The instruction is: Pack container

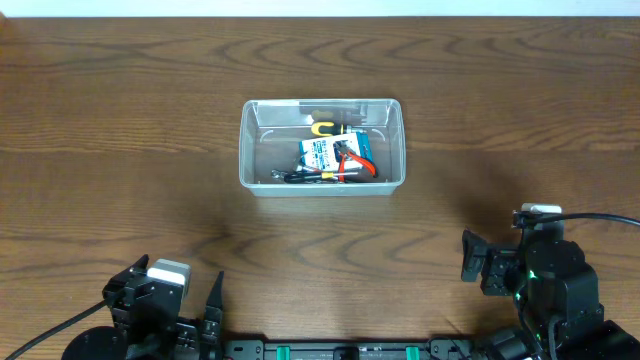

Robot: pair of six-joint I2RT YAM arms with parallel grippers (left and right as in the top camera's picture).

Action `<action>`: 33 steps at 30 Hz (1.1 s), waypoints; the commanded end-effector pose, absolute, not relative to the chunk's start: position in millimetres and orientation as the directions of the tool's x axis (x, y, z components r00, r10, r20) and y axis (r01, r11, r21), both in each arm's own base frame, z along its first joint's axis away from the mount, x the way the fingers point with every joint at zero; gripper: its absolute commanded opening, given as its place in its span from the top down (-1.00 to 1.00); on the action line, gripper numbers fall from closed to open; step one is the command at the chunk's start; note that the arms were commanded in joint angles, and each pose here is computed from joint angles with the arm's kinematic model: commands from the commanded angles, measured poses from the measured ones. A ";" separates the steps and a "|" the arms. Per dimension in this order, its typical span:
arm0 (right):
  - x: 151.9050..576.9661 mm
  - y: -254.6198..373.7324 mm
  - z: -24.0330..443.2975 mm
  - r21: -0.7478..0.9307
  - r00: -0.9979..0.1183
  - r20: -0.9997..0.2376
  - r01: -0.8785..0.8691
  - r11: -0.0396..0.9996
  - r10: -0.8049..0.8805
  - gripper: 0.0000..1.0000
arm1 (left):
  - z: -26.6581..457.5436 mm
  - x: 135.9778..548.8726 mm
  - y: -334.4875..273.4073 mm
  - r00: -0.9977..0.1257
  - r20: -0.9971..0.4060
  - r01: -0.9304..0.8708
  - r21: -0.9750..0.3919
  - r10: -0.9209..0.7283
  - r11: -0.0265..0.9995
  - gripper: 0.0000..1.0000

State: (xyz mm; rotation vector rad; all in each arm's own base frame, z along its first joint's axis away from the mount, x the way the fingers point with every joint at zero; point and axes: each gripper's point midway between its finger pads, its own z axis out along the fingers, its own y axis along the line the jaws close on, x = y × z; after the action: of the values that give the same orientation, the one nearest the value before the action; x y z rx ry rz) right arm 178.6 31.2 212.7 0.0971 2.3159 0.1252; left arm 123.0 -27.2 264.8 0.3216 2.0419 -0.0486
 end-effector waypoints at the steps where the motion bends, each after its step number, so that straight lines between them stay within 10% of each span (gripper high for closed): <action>1: 178.0 34.1 211.1 0.135 -0.682 -0.722 0.028 0.991 0.117 -0.99 | 262.8 122.4 -26.0 -0.446 -0.873 0.238 0.096 0.197 0.966 -0.96; 20: 174.6 14.2 210.4 0.061 -0.673 -0.733 0.079 0.995 0.098 -0.98 | 262.9 122.4 -26.0 -0.446 -0.873 0.238 0.096 0.197 0.966 -0.96; 33: 161.7 -5.9 235.9 0.004 -0.372 -0.928 0.040 0.999 0.019 -0.99 | 262.9 122.3 -26.0 -0.445 -0.873 0.238 0.096 0.197 0.966 -0.96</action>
State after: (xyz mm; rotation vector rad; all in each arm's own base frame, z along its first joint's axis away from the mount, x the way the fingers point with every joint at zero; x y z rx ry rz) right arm 160.0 -6.6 245.6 0.1102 1.9752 0.0153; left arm 123.1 -27.1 264.8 0.3213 2.0415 -0.0482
